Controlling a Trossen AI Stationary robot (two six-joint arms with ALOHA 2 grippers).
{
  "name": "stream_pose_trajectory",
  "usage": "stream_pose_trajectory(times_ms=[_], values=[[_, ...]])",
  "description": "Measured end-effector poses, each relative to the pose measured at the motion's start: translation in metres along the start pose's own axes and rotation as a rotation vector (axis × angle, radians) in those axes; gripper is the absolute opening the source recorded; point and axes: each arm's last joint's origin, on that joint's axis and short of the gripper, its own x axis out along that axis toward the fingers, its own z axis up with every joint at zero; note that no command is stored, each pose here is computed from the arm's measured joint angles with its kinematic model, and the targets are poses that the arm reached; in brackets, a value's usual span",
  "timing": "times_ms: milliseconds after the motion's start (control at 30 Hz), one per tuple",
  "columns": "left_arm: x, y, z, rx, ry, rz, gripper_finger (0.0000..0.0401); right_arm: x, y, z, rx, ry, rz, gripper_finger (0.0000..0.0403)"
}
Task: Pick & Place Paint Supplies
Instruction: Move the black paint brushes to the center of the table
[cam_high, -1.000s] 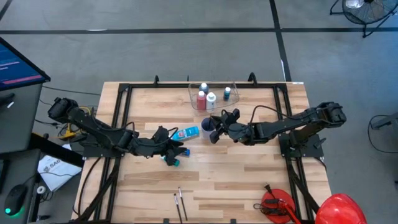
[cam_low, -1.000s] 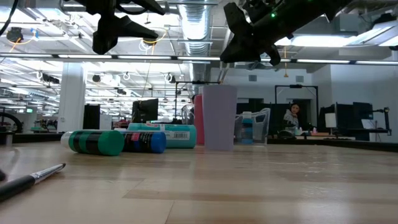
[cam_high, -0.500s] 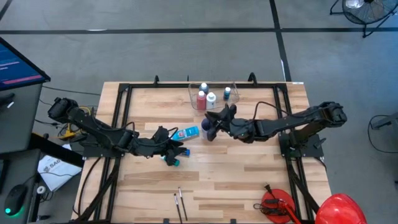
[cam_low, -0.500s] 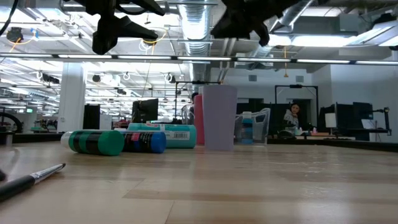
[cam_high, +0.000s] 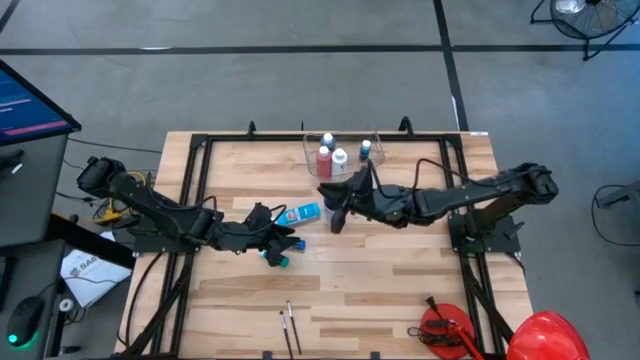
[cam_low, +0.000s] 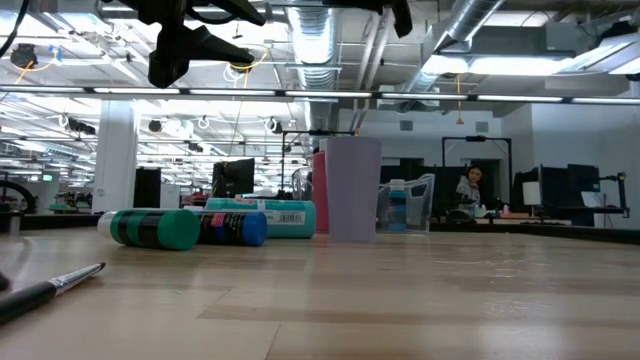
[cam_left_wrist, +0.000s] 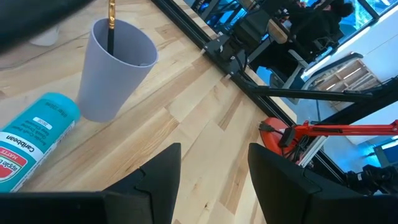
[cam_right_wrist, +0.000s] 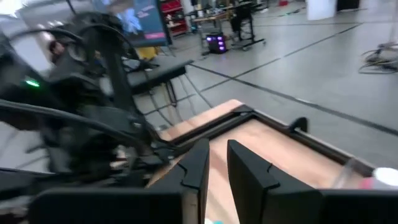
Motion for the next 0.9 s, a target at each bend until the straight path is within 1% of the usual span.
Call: stream_pose_trajectory(times_ms=[133, 233, 333, 500, 700, 800, 900], values=[[0.000, 0.000, 0.000, 0.000, 0.000, -0.001, 0.0179, -0.006, 0.012, 0.003, 0.055, -0.002, 0.050, 0.0050], [0.000, 0.000, 0.000, -0.009, 0.001, -0.003, 0.0179, -0.012, 0.022, 0.002, 0.098, 0.018, 0.120, 0.0050], [0.000, -0.001, 0.000, -0.041, 0.018, -0.027, 0.0179, -0.018, 0.030, -0.001, 0.175, 0.050, 0.186, 0.0050], [-0.002, -0.006, -0.003, -0.095, 0.072, -0.083, 0.0179, -0.029, 0.045, -0.006, 0.254, 0.118, 0.314, 0.0050], [-0.010, -0.018, -0.011, -0.130, 0.091, -0.162, 0.0179, -0.046, 0.064, -0.013, 0.407, 0.259, 0.499, 0.0050], [-0.015, -0.026, -0.016, -0.168, 0.098, -0.222, 0.0179, -0.057, 0.074, -0.017, 0.447, 0.321, 0.573, 0.0050], [-0.020, -0.036, -0.021, -0.191, 0.090, -0.289, 0.0179, -0.068, 0.083, -0.020, 0.465, 0.359, 0.619, 0.0050]])
